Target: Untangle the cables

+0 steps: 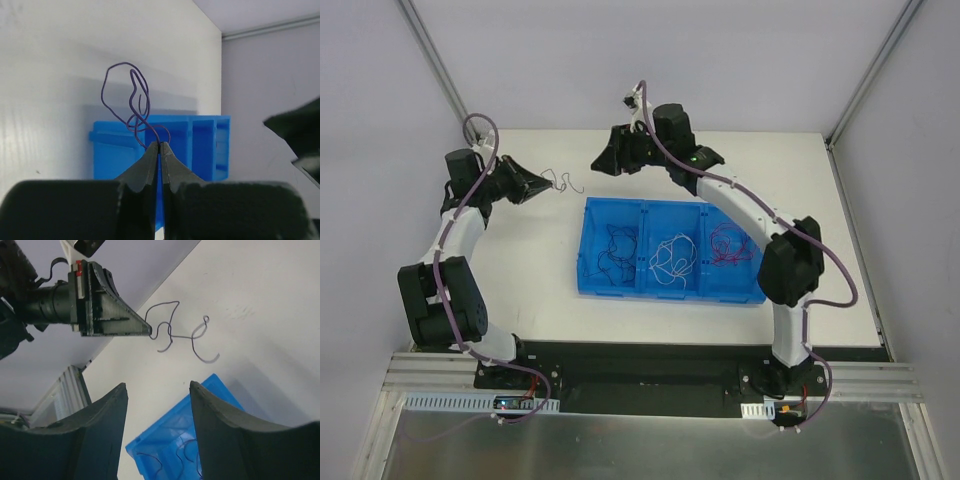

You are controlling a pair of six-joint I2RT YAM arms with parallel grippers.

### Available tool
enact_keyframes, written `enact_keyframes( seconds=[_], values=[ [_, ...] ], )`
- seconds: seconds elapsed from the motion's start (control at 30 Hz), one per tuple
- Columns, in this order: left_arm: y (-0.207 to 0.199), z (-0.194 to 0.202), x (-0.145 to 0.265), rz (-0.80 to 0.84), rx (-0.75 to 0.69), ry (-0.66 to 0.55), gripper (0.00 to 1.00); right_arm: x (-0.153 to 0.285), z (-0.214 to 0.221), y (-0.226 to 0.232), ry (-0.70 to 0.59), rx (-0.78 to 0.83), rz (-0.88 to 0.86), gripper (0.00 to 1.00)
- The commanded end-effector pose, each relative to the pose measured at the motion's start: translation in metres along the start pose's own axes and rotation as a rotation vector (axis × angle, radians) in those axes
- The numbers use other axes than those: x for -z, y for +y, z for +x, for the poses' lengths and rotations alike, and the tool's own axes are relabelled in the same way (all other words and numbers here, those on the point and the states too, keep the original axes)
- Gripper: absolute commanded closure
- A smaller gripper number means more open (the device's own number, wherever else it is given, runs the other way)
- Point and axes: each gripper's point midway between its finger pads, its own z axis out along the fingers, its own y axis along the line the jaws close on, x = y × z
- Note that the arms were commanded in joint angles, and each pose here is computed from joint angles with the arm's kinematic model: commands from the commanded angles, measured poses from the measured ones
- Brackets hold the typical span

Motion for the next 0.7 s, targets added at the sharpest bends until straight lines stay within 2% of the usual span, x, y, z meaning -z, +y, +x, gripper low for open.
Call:
enact_keyframes(
  seconds=[0.0,0.17,0.27,0.37,0.53,0.67],
  values=[
    [-0.065,0.012,0.009,0.182,-0.215,0.024,1.00,-0.023,-0.030,0.034,-0.075,-0.128,-0.161,0.46],
    [-0.093,0.027,0.014,0.248,-0.323,0.039,1.00,-0.035,-0.019,0.024,-0.064,-0.116,-0.122,0.46],
    [-0.099,0.029,0.017,0.256,-0.350,0.030,1.00,-0.040,-0.014,0.015,-0.061,-0.139,-0.090,0.51],
    [-0.102,0.029,0.018,0.265,-0.361,0.023,1.00,-0.046,-0.011,0.009,-0.064,-0.187,-0.066,0.54],
    [-0.106,0.034,0.019,0.290,-0.361,0.031,1.00,-0.060,-0.003,-0.003,-0.064,-0.283,-0.033,0.55],
    [-0.109,0.034,0.020,0.306,-0.356,0.039,1.00,-0.064,-0.001,-0.005,-0.062,-0.300,-0.030,0.55]
  ],
)
